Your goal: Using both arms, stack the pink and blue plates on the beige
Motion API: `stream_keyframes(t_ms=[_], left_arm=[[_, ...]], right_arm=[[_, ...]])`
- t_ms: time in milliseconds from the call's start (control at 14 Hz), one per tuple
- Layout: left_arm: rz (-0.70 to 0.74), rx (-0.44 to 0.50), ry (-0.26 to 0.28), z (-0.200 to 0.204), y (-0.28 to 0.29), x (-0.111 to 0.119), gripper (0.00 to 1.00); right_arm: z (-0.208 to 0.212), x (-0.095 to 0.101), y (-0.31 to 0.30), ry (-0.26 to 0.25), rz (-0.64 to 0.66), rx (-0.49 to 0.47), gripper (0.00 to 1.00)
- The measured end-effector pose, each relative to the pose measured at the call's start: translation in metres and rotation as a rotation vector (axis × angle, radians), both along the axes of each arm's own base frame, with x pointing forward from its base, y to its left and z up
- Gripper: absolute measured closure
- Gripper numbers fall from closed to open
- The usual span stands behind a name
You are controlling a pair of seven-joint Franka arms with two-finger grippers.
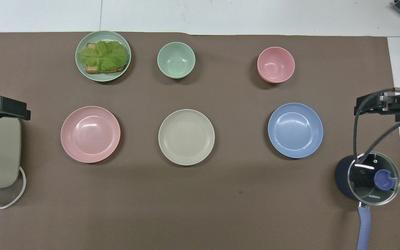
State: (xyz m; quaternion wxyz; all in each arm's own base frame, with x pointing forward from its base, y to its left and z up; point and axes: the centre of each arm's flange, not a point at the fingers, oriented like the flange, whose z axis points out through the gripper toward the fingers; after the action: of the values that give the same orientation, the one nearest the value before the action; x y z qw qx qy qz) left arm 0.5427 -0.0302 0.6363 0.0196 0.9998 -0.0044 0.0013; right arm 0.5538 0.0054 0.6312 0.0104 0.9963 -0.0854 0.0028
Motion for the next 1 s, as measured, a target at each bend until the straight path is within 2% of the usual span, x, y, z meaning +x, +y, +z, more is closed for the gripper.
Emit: stream_keyframes(t_ms=[997], left_arm=[[0.024, 0.000, 0.000, 0.000, 0.012, 0.001, 0.00]], right_arm=[[0.000, 0.000, 0.000, 0.000, 0.000, 0.000, 0.00]])
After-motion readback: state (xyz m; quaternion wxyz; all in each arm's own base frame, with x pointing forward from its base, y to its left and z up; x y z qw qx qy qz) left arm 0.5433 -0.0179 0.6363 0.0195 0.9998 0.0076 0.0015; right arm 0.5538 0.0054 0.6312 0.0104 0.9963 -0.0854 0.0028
